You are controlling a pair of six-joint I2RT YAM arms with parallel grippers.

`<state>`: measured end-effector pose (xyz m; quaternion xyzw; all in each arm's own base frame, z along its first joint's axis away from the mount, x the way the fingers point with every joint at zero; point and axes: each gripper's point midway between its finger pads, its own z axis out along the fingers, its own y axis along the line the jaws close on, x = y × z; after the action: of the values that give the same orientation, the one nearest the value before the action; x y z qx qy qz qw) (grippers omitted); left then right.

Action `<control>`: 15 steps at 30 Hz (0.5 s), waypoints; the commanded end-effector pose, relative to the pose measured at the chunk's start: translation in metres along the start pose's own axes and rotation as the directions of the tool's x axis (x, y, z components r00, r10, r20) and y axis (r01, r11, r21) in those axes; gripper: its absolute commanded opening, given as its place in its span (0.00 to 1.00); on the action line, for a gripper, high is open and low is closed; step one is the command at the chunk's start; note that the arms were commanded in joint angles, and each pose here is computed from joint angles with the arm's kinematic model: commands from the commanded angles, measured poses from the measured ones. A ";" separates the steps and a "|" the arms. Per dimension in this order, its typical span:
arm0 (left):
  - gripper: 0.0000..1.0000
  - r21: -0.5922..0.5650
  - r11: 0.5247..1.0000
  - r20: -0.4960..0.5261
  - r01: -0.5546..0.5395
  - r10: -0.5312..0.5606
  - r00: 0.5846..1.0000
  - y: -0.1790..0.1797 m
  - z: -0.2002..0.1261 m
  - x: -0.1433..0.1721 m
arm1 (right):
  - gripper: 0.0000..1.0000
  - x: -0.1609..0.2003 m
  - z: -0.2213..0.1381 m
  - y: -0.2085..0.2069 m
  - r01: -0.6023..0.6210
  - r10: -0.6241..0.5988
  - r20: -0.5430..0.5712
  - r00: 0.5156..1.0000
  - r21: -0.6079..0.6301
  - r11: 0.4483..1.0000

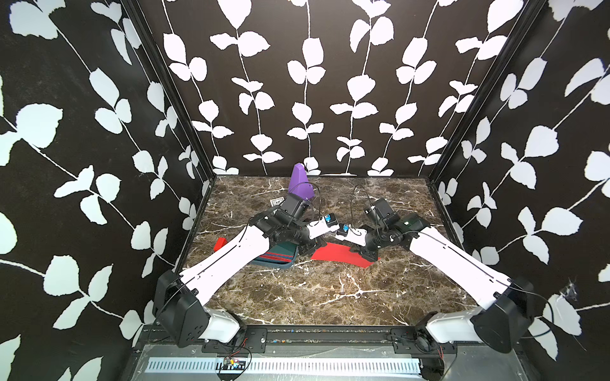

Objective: Put the sealed envelopes into the storage box
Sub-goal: Pick up the envelope from the center of the board.

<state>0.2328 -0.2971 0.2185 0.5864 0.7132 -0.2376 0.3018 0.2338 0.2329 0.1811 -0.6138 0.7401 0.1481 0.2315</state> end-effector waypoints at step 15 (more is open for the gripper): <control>0.59 -0.716 0.542 0.202 0.439 -0.442 0.874 0.144 -0.108 0.045 | 0.00 -0.043 -0.021 -0.047 -0.081 0.078 0.023 0.997 0.175 0.981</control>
<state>0.3229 -0.2265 0.2518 0.3780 0.8201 -0.0613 0.4252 0.2637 0.2359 0.1955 -0.5806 0.7710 0.1115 0.2369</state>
